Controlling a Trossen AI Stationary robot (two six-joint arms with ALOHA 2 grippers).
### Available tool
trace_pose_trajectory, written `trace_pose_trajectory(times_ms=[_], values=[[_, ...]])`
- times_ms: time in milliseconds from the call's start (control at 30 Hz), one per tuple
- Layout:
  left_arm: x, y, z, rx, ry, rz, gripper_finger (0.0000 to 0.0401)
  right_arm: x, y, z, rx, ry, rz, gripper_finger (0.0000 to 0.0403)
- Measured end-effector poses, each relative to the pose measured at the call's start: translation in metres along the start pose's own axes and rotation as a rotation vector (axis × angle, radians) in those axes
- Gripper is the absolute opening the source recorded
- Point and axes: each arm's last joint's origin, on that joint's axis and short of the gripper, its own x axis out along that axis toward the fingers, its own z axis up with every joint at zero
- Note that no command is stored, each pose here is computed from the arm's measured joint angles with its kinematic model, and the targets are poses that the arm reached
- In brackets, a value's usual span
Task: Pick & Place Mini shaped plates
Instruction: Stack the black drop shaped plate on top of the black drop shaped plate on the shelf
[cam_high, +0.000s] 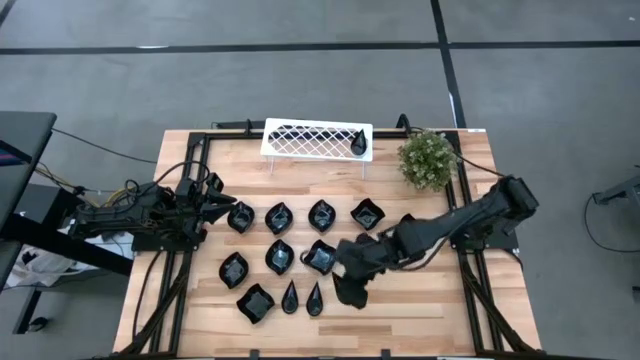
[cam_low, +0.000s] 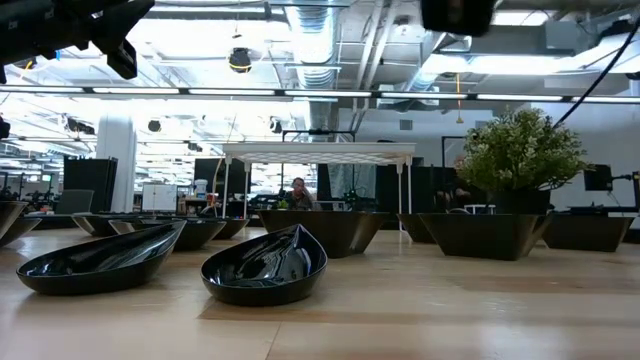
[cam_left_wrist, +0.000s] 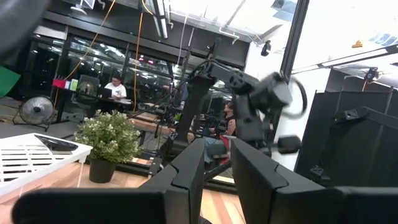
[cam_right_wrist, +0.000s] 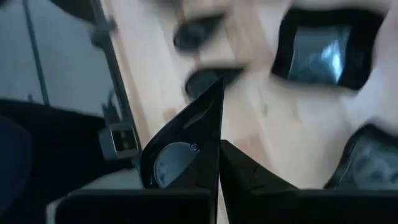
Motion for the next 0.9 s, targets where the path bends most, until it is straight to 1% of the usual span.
trace_pose_trajectory(times_ms=[167,233,300,400,467,600,667,733,900], values=[[0.0,0.0,0.0,0.0,0.0,0.0,0.0082,-0.023,-0.009,0.023,-0.069,-0.154,0.035,0.0],[0.0,0.0,0.0,0.0,0.0,0.0,0.0082,-0.033,-0.016,0.033,-0.077,-0.217,0.036,0.0],[0.0,0.0,0.0,0.0,0.0,0.0,0.0082,-0.044,-0.026,0.043,-0.068,-0.269,0.032,0.0],[0.0,0.0,0.0,0.0,0.0,0.0,0.0082,-0.059,-0.045,0.057,-0.024,-0.333,0.004,0.0],[0.0,0.0,0.0,0.0,0.0,0.0,0.0082,-0.07,-0.06,0.067,0.041,-0.387,-0.034,0.0],[0.0,0.0,0.0,0.0,0.0,0.0,0.0082,-0.096,-0.099,0.082,0.22,-0.474,-0.143,0.0],[0.0,0.0,0.0,0.0,0.0,0.0,0.0082,-0.107,-0.122,0.086,0.302,-0.497,-0.223,0.0],[0.0,0.0,0.0,0.0,0.0,0.001,0.0082,-0.118,-0.144,0.09,0.366,-0.515,-0.277,0.0],[0.0,0.0,0.0,0.0,0.0,0.0,0.0082,-0.14,-0.19,0.094,0.498,-0.534,-0.36,0.0]])
